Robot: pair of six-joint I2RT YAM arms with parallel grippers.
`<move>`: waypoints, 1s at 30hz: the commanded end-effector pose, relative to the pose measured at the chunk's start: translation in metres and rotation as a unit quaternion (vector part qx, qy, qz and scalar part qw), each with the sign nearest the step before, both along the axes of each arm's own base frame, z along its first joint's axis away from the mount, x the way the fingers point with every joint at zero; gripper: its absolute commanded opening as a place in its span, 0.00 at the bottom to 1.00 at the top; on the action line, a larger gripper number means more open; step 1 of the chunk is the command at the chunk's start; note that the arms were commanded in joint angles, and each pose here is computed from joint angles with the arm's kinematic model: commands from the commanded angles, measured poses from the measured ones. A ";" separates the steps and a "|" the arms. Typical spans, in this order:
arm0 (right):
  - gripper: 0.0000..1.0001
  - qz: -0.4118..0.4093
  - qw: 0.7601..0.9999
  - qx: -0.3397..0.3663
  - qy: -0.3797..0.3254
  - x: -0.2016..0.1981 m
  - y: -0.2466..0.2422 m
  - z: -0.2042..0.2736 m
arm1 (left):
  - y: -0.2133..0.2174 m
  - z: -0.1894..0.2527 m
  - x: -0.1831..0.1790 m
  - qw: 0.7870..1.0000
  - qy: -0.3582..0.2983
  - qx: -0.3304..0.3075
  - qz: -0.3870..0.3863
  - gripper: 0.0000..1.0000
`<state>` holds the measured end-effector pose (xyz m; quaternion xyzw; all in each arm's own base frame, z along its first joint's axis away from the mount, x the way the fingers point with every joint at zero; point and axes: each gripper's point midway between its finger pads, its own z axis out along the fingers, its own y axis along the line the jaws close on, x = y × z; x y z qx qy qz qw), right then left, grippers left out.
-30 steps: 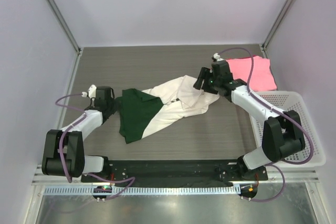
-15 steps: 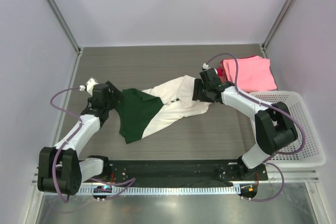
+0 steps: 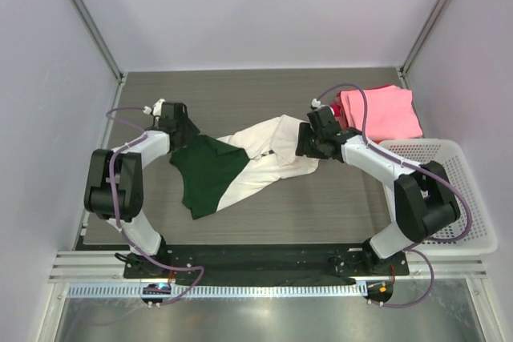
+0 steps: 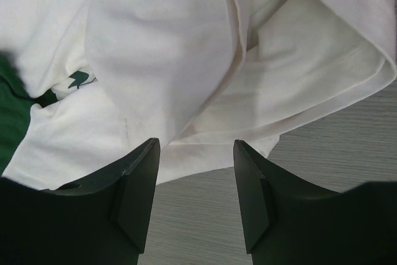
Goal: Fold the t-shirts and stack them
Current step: Flatten the tshirt out
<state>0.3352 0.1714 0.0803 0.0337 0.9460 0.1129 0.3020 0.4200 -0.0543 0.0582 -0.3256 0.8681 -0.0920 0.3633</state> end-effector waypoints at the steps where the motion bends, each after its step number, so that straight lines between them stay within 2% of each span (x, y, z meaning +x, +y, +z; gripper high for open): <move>1: 0.56 -0.002 0.999 0.027 -0.041 0.008 0.006 0.027 | -0.003 -0.003 0.017 1.000 0.010 0.009 -0.017 0.57; 5: 0.56 -0.004 0.999 0.026 -0.046 0.006 0.003 0.030 | -0.004 -0.020 0.024 0.999 0.034 0.014 -0.017 0.58; 8: 0.55 -0.005 0.998 0.028 -0.047 0.004 0.003 0.032 | -0.005 -0.031 0.026 0.999 0.047 0.014 -0.023 0.53; 11: 0.55 -0.008 0.999 0.029 -0.043 0.003 0.003 0.029 | -0.006 -0.036 0.024 0.998 0.053 0.012 -0.025 0.30; 12: 0.57 -0.006 0.999 0.027 -0.036 0.003 0.003 0.024 | -0.006 -0.034 0.025 0.998 0.050 0.012 -0.025 0.16; 13: 0.66 0.006 0.999 0.035 -0.024 0.000 0.009 0.019 | -0.006 -0.030 0.025 0.998 0.046 0.013 -0.027 0.08; 14: 0.67 0.011 0.999 0.037 -0.019 0.001 0.012 0.017 | -0.005 -0.027 0.025 0.999 0.043 0.014 -0.028 0.00; 18: 0.67 0.014 0.999 0.033 0.009 0.003 0.016 -0.005 | -0.004 -0.004 0.027 0.999 0.017 0.022 -0.033 0.00; 24: 0.56 0.018 0.998 0.055 0.008 0.016 0.030 -0.007 | 0.001 0.042 0.020 0.999 -0.034 0.027 -0.029 0.00; 27: 0.47 0.013 0.998 0.063 0.004 0.027 0.037 -0.004 | 0.000 0.063 0.013 0.998 -0.055 0.022 -0.023 0.00; 28: 0.37 0.009 0.998 0.067 0.002 0.031 0.038 -0.002 | -0.002 0.068 0.012 0.998 -0.061 0.015 -0.024 0.00; 30: 0.23 0.005 0.997 0.075 -0.004 0.038 0.041 0.005 | -0.004 0.076 0.007 0.997 -0.071 0.012 -0.024 0.00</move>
